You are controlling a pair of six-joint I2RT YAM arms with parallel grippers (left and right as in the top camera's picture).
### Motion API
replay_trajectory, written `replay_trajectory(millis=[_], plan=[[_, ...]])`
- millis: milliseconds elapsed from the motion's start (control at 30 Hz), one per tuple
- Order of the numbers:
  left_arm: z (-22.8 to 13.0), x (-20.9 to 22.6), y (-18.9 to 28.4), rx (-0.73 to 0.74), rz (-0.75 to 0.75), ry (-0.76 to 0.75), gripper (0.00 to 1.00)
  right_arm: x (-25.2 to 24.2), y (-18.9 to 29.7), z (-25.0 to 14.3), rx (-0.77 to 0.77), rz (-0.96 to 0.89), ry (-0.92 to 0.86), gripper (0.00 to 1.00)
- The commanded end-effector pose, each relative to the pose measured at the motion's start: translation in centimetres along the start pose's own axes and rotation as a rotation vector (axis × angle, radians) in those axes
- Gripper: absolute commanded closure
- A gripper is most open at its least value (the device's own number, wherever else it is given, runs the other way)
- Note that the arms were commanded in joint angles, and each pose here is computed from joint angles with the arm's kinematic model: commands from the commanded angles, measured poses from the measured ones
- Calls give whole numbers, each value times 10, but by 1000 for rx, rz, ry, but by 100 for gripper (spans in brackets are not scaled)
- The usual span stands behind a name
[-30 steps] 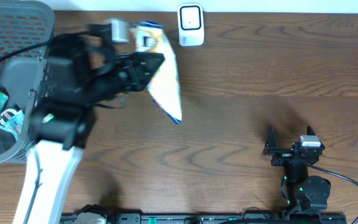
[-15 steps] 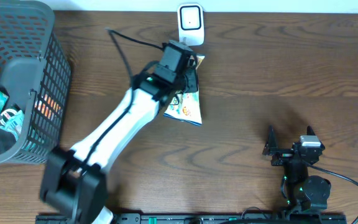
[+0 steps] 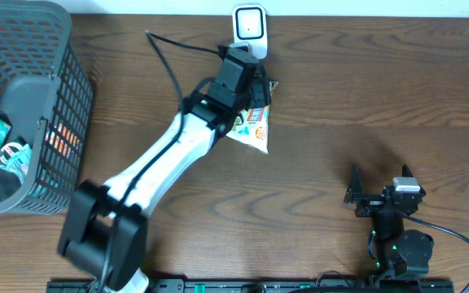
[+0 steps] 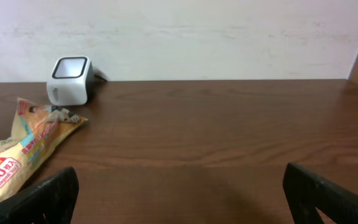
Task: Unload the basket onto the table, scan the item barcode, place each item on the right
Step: 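Lift the snack bag out and place it near the scanner, then move the left gripper back into the basket toward the green wipes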
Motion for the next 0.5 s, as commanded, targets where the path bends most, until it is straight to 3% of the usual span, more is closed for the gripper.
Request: replay_trajectory(millis=[0,133,467], plan=[[37,-9,61,-167,-42,-51,27,1,0,-1,1,7,8,1],[57,-5,120,-279,-49,-138,16,1,0,-1,1,7,8,1],[76,27,276,-609,81,-307,16,1,0,-1,1,7,8,1]])
Point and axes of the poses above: each gripper's point midway between its finger pads, its own y axis back along the fingers, its own x axis along the line the jaws close on, z = x × y, the point moved 10 cm from there along y, back along the fingers, and after that the axes turned 5 degrees about -y, right-handed, at the moved point
